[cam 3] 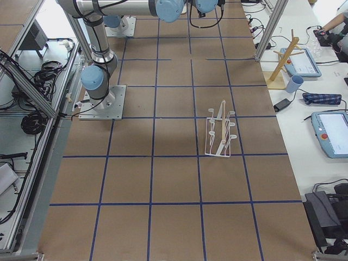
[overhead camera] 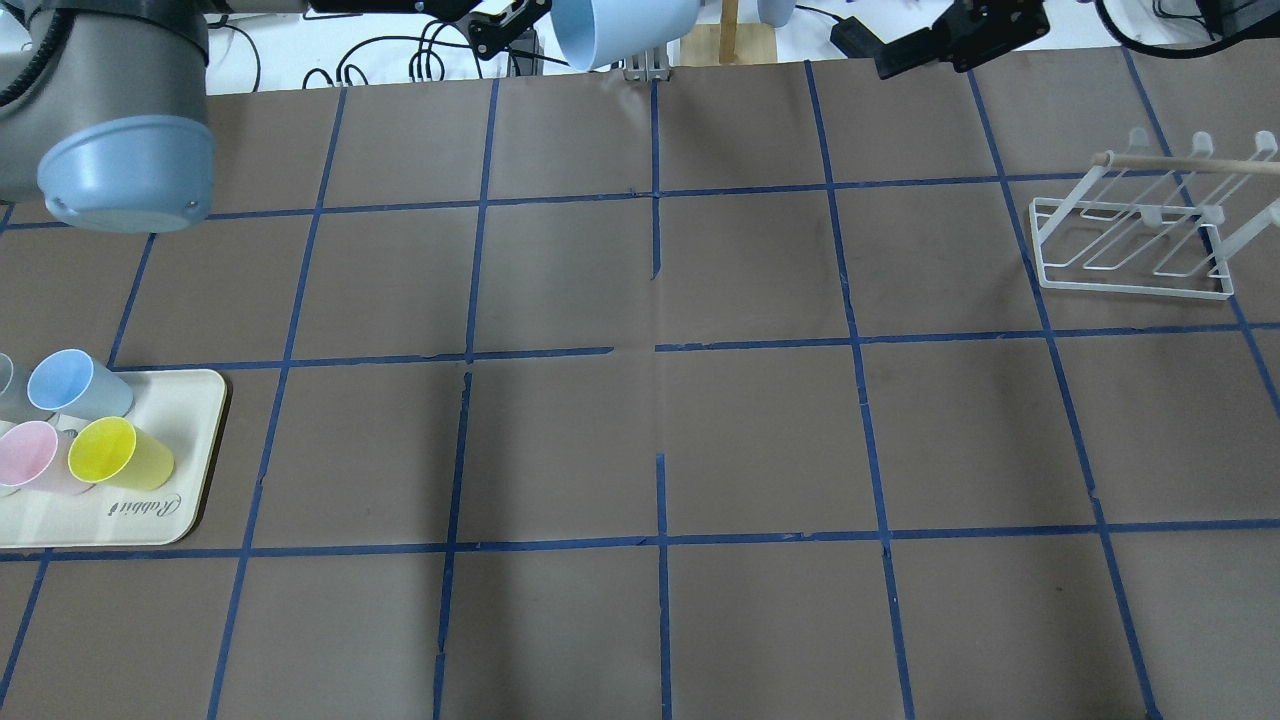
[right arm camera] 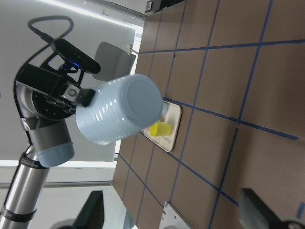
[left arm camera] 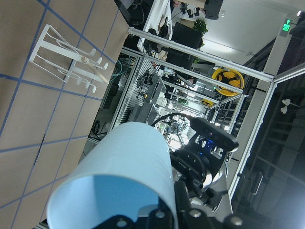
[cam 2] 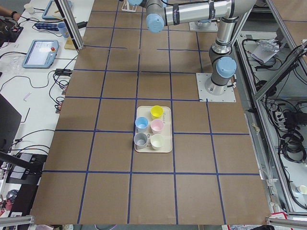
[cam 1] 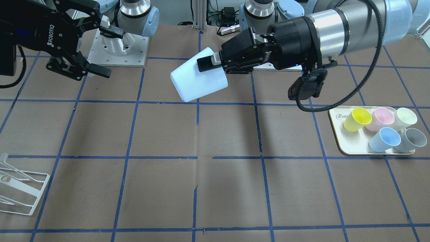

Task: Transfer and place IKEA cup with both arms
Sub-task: 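Open the right gripper and pull it back while the left gripper takes the cup, then lower the cup with the left gripper onto the white tray beside the blue cup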

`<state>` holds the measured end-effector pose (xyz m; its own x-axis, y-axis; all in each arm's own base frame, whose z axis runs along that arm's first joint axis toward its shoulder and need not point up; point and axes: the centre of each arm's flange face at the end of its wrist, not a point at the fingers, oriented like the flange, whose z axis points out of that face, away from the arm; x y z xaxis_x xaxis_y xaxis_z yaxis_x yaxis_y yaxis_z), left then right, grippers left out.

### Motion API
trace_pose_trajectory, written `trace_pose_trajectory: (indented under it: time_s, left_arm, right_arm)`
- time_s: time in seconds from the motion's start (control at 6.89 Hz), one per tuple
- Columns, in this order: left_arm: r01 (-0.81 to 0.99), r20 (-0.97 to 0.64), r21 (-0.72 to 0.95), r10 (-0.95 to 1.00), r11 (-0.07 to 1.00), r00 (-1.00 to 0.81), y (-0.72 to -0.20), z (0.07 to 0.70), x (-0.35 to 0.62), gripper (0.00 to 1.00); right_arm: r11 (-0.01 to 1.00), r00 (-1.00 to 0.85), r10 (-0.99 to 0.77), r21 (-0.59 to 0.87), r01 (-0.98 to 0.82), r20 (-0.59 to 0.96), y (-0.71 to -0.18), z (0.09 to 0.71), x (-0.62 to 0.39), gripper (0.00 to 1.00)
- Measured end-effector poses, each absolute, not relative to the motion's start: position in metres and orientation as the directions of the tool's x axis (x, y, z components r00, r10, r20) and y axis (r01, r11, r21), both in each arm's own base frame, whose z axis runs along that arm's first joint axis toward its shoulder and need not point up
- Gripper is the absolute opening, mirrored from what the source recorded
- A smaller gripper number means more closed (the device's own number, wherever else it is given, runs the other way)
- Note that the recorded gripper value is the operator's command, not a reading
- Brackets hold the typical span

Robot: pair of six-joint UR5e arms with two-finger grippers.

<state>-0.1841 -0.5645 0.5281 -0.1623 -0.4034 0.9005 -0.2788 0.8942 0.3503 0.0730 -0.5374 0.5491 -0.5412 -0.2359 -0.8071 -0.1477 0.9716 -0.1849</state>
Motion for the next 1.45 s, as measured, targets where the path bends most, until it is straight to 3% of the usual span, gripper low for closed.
trace_pose_trajectory:
  time_s: [0.29, 0.58, 1.02, 1.45]
  left_arm:
    - [-0.42, 0.854, 0.271, -0.417, 0.866, -0.31, -0.575, 0.503, -0.165, 0.0]
    - [-0.419, 0.736, 0.068, -0.329, 0.906, -0.592, -0.579, 0.466, -0.142, 0.0]
    - [-0.178, 0.388, -0.009, -0.16, 0.984, -0.907, -0.564, 0.423, -0.034, 0.0]
    - [0.104, 0.048, 0.113, 0.1, 0.988, -0.994, -0.543, 0.388, 0.09, 0.0]
  right_arm:
    - [0.975, -0.771, -0.217, -0.089, -0.205, -0.599, -0.538, 0.54, 0.047, 1.0]
    - [0.994, -0.92, -0.096, 0.009, -0.107, -0.38, -0.542, 0.535, 0.033, 1.0]
    - [0.998, -0.992, 0.038, 0.049, 0.032, -0.123, -0.554, 0.514, 0.118, 0.99]
    - [0.998, -0.996, 0.066, -0.005, 0.067, -0.063, -0.533, 0.493, 0.159, 1.0]
